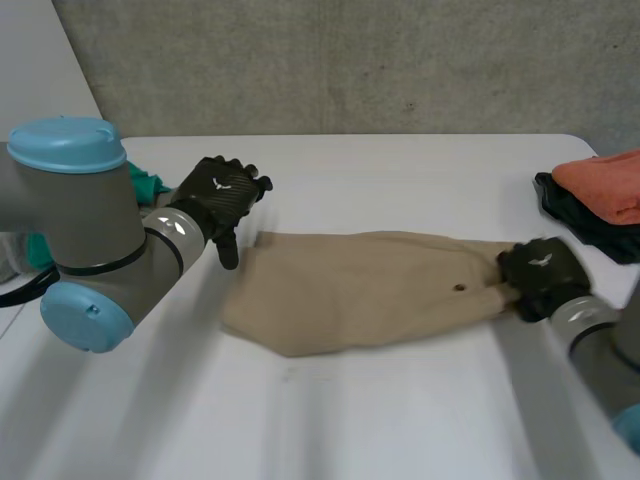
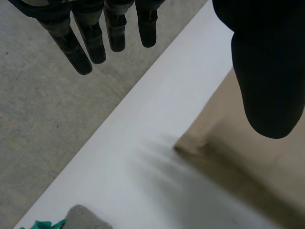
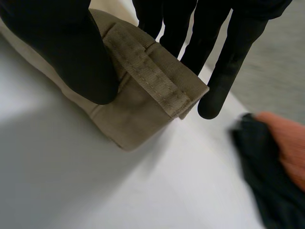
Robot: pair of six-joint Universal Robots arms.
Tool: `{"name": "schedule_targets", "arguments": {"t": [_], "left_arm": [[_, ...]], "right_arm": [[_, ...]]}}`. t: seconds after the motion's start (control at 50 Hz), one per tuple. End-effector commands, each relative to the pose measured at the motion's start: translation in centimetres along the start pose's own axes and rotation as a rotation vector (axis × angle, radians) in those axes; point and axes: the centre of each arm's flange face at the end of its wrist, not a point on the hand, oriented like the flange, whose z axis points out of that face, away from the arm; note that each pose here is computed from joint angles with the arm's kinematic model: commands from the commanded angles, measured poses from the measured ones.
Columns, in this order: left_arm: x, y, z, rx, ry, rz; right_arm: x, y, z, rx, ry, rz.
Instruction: Fold the laundry.
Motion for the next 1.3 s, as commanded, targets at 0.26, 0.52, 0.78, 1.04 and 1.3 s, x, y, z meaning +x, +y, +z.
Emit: {"name": "schedule_targets", "arguments": {"t": [0.26,0.52,0.78,1.04,1.3], "left_arm": [[-1.3,-1.6,-1.4,0.042,-0.039,-0.044],[-3.0,-3.0,-2.9,0.074,-0.095,-0.078],[-4.5,-6.5,-2.0,0.192,-0.155,-0.073],[5.2,-7.2,-0.9,0.115,0.029,-0.077],[11.5,2.2,0.5,-0.2,0.034,-0.119]], "right_arm": [[-0.5,-7.5,-1.0,0.275,-0.189,-0.449],[-16.3,-10.3,-6.9,0.753,-0.629,-0.652],[-5.3,-16.6,-5.9,0.456,-0.274,0.198],[-4.3,-13.3,-1.2,0.093,-0.35,0.27],[-7.5,-7.0,2.5,-0.161,-0.459,0.247]]}}
